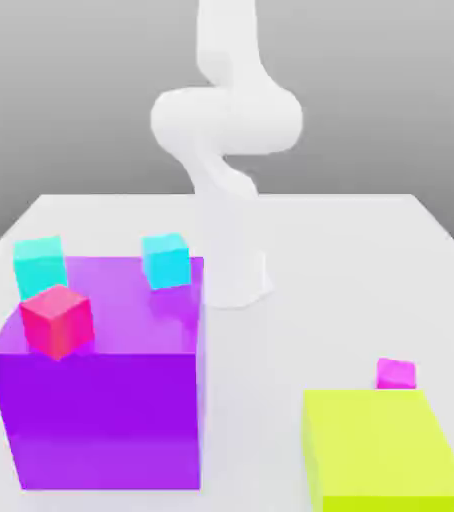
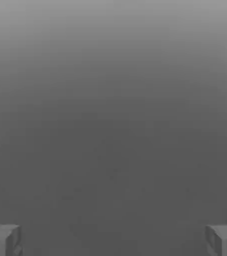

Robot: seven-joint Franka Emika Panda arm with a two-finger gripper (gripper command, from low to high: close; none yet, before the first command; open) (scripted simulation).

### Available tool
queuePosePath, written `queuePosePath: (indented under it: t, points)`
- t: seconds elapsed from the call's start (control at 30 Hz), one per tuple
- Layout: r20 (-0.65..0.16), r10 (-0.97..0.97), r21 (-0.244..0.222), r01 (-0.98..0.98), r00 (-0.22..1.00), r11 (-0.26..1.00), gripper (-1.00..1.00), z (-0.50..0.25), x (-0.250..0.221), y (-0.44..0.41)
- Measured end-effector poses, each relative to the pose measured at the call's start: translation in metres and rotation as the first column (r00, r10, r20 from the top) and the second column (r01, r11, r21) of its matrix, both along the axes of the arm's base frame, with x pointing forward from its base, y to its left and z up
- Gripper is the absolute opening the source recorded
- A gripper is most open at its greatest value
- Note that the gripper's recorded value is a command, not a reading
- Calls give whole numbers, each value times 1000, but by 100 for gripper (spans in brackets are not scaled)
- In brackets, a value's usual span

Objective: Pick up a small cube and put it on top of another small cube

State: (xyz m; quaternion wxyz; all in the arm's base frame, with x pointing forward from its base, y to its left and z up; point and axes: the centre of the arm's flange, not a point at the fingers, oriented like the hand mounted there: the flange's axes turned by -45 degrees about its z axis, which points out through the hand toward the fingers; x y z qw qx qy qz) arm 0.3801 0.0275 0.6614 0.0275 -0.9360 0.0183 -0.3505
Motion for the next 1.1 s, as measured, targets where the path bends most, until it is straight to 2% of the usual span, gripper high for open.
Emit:
queuePosePath:
  t: [0.17, 0.33, 0.5, 0.67, 0.73, 0.9, 0.93, 1.1]
  points:
    - [-186, -12, 83, 28, 982, 996, 0, -115, 43, 66]
    - [-360, -36, 108, 80, 932, 991, 0, -230, 44, 130]
    - [-514, -82, 74, 139, 854, 987, 0, -341, 9, 182]
    - [-633, -153, -12, 188, 759, 982, 0, -441, -55, 214]
    - [-651, -173, -32, 201, 739, 979, 0, -469, -68, 217]
    - [-658, -179, -37, 206, 732, 978, 0, -521, -73, 217]
    - [-657, -179, -37, 206, 732, 978, -100, -528, -73, 217]
    - [-657, -178, -35, 206, 733, 978, -100, -527, -73, 217]
